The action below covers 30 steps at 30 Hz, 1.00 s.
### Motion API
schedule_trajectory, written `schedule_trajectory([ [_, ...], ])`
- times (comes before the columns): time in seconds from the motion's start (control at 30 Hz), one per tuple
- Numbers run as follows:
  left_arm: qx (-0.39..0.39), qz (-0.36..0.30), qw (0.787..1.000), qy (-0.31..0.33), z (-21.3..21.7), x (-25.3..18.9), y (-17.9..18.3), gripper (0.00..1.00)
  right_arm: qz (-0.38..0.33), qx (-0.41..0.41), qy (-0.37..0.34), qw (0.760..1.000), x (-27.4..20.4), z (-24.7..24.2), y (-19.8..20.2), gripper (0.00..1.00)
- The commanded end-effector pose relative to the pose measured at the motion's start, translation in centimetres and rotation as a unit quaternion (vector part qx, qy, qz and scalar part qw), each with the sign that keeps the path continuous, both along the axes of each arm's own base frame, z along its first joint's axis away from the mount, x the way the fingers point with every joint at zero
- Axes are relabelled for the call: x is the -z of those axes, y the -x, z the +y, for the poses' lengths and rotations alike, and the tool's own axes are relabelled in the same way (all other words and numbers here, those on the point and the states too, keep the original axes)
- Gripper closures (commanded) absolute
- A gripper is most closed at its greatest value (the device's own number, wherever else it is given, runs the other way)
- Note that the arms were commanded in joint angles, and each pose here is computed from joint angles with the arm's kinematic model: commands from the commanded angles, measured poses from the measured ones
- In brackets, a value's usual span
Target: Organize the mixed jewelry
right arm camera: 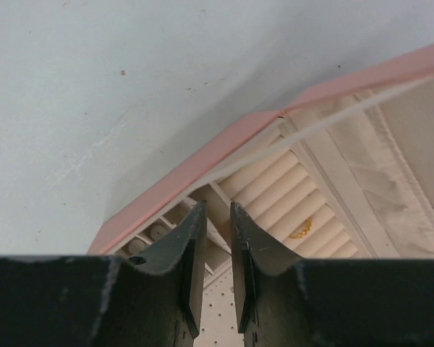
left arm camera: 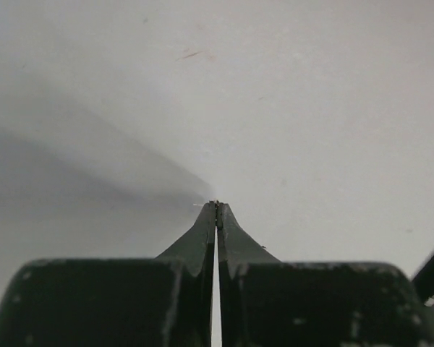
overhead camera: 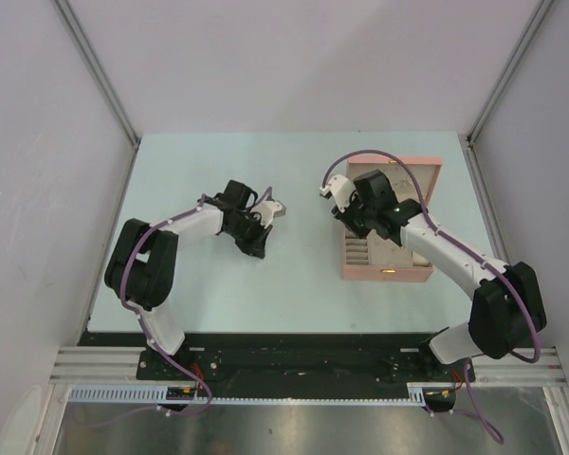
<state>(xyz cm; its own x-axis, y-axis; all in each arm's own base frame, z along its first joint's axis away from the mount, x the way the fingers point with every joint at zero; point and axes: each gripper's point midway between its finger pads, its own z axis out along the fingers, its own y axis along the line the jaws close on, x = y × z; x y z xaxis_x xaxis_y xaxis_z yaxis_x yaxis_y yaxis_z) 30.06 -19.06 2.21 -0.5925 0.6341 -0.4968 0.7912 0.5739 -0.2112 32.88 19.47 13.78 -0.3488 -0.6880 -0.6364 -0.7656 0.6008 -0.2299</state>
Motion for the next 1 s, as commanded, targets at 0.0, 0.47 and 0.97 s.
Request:
schedule_trajectory([
  [0.0, 0.048, 0.066, 0.987, 0.140, -4.8, -6.9, 2.0, 1.00, -0.021, 0.023, -0.055, 0.998, -3.0, -1.3, -0.6, 0.76],
  [0.47, 0.077, 0.257, 0.883, 0.386, -14.8, -22.6, 2.5, 1.00, -0.068, 0.139, -0.191, 0.969, -11.3, -10.5, -2.0, 0.77],
  [0.97, 0.087, 0.454, 0.768, 0.443, -23.8, -24.5, 4.8, 1.00, -0.065, 0.215, -0.199, 0.954, -12.3, -15.9, 0.4, 0.76],
])
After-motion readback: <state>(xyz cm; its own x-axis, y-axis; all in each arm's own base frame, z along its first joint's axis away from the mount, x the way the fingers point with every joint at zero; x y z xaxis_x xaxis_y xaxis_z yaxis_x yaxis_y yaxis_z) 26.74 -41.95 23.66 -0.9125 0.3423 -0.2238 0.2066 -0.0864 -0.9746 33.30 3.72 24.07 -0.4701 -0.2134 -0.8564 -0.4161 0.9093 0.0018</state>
